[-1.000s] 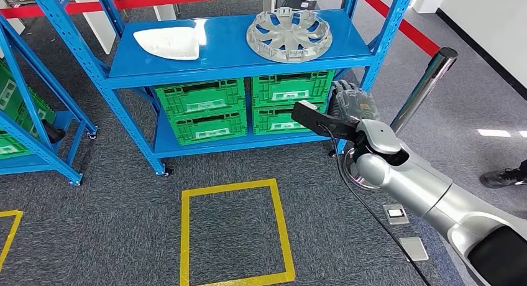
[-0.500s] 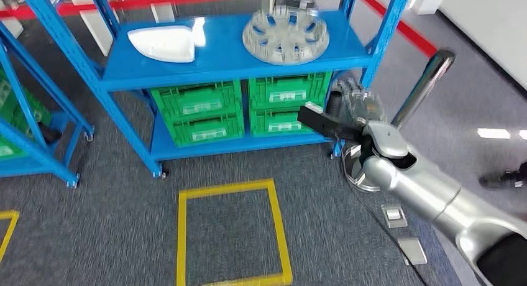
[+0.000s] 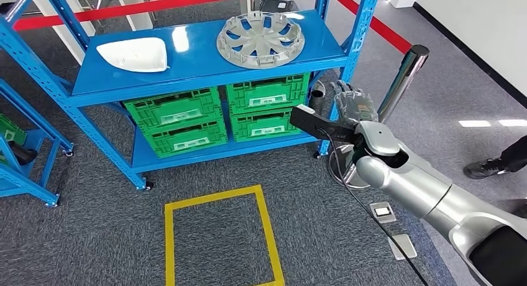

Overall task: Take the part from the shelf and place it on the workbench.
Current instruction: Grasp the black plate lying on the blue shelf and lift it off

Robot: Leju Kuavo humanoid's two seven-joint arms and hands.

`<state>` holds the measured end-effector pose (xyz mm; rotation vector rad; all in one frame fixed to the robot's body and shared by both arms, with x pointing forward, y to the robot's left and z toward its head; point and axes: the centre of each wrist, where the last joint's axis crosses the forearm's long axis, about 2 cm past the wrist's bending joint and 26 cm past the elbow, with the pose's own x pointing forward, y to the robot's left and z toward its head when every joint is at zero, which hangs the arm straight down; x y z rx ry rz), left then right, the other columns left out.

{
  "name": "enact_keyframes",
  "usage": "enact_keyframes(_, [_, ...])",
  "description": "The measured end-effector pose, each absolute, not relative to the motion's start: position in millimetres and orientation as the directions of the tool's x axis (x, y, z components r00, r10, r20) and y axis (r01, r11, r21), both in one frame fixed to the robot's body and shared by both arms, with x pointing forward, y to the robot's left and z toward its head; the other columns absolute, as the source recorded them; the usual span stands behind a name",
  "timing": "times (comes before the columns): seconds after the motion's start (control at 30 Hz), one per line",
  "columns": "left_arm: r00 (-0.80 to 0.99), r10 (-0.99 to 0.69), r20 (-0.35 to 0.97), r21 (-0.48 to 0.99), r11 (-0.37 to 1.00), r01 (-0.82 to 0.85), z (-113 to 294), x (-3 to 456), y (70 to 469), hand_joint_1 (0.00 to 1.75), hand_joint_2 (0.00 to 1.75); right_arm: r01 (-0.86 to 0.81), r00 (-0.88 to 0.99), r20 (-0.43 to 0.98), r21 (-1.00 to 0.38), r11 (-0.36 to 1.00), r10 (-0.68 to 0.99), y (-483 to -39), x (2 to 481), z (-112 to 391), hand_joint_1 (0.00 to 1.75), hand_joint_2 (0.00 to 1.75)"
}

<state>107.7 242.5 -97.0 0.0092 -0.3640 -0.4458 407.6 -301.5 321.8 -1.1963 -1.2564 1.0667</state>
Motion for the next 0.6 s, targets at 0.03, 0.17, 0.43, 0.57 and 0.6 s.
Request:
enact_keyframes(0.03, [0.839,-0.423,0.342,0.088,0.903,0.42,-97.0,107.7,242.5,0.0,0.0,0.057,0.051,0.105,-0.993,0.102,0.993,-301.6,407.6,321.8,0.0,0.0])
enact_keyframes(0.17, [0.839,-0.423,0.342,0.087,0.903,0.42,-97.0,107.5,242.5,0.0,0.0,0.057,0.051,0.106,-0.993,0.103,0.993,-301.7,407.6,321.8,0.0,0.0])
enact_keyframes(0.43, [0.839,-0.424,0.342,0.088,0.903,0.42,-97.0,107.5,242.6,0.0,0.0,0.058,0.052,0.106,-0.993,0.103,0.993,-301.8,407.6,321.9,0.0,0.0])
enact_keyframes(0.57, [0.839,-0.423,0.342,0.088,0.903,0.42,-97.0,107.6,242.6,0.0,0.0,0.057,0.052,0.106,-0.993,0.103,0.993,-301.7,407.6,321.7,0.0,0.0])
enact_keyframes(0.6, [0.839,-0.423,0.342,0.088,0.903,0.42,-97.0,107.7,242.6,0.0,0.0,0.057,0.052,0.106,-0.993,0.103,0.993,-301.7,407.6,321.6,0.0,0.0])
